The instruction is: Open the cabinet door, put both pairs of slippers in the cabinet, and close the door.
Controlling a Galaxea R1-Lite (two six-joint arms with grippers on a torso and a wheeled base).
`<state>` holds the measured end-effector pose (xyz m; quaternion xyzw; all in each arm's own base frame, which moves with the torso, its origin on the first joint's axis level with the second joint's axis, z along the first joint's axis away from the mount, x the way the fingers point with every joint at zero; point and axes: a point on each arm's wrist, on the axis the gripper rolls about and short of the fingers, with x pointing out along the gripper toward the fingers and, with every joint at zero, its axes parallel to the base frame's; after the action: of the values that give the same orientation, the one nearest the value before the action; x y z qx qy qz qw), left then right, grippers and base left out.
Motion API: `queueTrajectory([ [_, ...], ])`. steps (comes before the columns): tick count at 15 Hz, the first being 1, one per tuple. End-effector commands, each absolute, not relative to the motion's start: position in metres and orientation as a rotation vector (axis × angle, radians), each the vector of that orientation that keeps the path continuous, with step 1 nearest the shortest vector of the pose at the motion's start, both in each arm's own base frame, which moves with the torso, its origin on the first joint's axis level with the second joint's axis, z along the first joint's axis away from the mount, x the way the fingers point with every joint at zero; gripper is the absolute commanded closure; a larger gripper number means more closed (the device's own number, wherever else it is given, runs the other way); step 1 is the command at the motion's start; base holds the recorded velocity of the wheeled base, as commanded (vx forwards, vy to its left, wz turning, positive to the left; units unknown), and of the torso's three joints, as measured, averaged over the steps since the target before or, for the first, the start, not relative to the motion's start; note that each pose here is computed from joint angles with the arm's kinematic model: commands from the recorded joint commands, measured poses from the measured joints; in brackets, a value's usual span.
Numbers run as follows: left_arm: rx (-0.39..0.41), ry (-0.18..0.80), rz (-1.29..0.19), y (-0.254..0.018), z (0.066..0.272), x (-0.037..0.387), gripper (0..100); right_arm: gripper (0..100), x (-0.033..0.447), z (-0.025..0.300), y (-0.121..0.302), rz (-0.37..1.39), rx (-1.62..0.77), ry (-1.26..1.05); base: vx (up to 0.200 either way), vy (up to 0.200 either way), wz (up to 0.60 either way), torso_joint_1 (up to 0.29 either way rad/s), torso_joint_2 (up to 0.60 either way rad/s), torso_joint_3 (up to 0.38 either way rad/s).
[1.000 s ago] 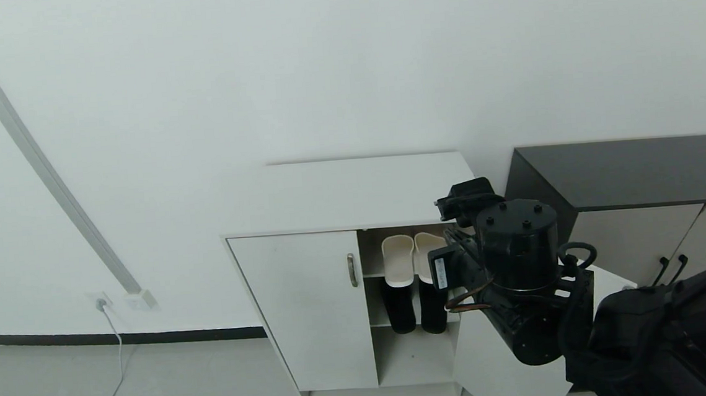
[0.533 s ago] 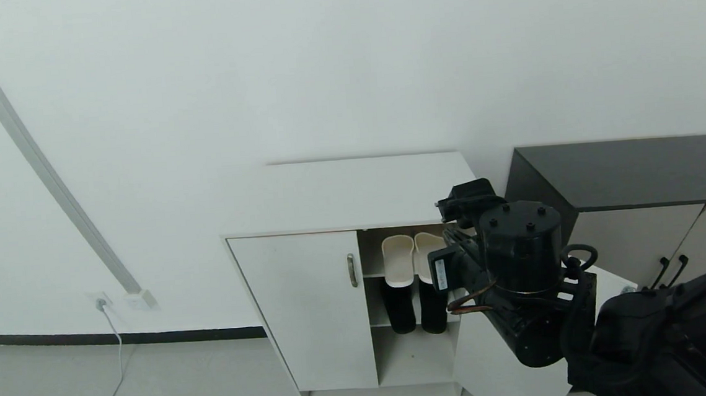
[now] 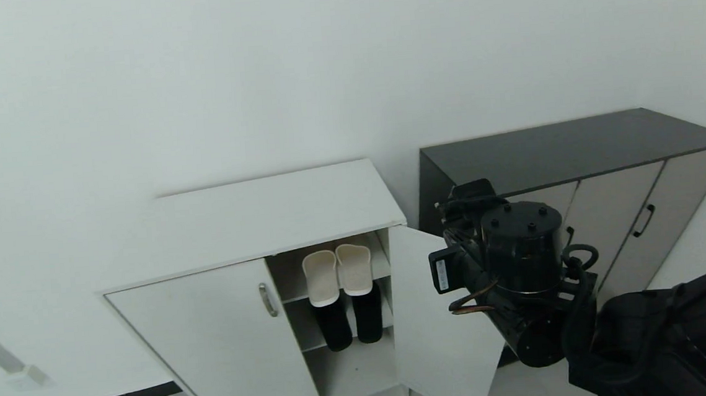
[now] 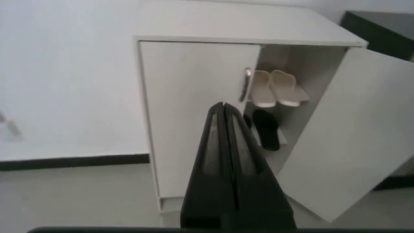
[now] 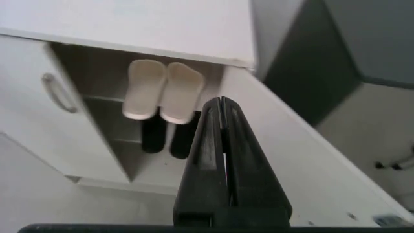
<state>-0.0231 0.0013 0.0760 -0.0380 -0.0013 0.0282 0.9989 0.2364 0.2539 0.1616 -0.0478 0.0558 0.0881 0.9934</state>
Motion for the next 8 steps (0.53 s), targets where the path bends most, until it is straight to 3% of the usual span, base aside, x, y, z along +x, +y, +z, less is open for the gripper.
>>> queueTrajectory([
  [1, -0.075, -0.002, 0.058, 0.0013, 0.0760, -0.0231, 100, 100, 0.2361, 0.1614, 0.2544, 0.178, -0.096, 0.112, 0.000, 0.000, 0.00, 0.000, 0.00, 0.000],
  [6, -0.077, -0.002, 0.057, 0.0013, 0.0760, -0.0231, 100, 100, 0.2362, 0.1606, 0.2537, 0.177, -0.100, 0.114, 0.000, 0.000, 0.00, 0.000, 0.00, 0.000],
  [8, -0.077, -0.002, 0.057, 0.0013, 0.0760, -0.0231, 100, 100, 0.2362, 0.1606, 0.2538, 0.178, -0.098, 0.114, -0.200, 0.000, 0.00, 0.012, 0.00, 0.005],
])
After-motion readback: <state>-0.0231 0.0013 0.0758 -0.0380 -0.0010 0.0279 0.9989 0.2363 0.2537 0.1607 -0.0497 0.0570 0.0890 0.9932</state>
